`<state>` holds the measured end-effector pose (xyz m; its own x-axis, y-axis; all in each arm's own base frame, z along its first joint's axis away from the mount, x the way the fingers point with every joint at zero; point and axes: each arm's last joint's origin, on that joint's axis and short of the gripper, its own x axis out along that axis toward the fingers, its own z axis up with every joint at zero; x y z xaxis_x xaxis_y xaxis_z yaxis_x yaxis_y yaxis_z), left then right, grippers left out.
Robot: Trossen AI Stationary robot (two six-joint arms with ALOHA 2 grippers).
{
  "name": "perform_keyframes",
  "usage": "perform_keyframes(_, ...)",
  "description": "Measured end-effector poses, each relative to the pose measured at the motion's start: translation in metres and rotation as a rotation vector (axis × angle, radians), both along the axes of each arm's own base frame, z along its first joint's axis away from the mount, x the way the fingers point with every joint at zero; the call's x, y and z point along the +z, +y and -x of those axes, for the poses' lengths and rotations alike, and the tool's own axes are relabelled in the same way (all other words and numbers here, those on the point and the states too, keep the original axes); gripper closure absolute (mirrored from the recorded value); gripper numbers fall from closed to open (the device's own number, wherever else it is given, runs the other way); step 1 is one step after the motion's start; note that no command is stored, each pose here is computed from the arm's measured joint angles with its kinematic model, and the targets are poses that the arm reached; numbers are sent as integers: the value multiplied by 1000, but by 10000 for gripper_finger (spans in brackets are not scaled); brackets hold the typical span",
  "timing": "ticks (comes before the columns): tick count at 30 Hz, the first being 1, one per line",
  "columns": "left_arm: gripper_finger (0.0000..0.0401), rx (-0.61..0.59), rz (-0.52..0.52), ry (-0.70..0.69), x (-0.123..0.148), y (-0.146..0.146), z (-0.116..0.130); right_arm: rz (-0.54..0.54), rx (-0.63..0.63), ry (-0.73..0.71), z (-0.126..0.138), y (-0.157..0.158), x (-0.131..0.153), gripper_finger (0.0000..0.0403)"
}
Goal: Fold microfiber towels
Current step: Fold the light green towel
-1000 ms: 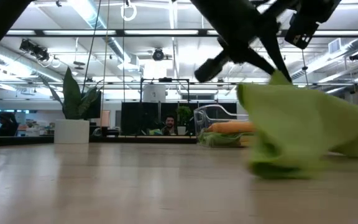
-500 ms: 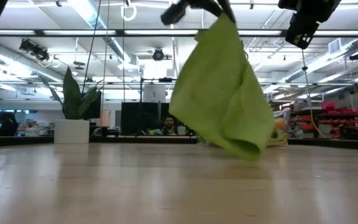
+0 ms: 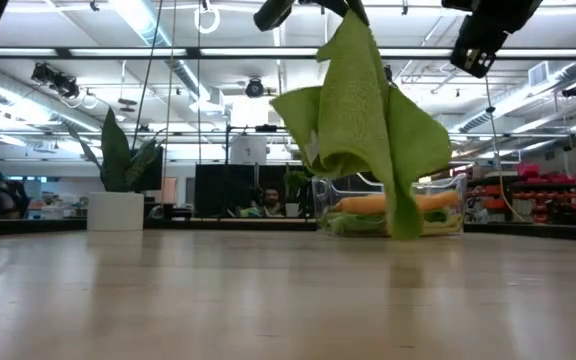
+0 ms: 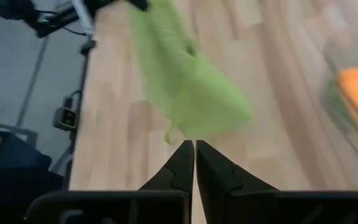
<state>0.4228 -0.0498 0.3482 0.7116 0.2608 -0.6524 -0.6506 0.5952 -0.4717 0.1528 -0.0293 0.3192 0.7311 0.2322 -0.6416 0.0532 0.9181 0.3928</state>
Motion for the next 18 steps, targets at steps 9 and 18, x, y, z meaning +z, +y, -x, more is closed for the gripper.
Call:
perform_keyframes(9, 393, 11, -23, -71, 6, 16, -7, -70, 128, 49, -29, 22, -38, 330)
perform_keyframes(18, 394, -2, -70, -150, 13, 26, -13, -83, -41, 170, -52, 18, -56, 282)
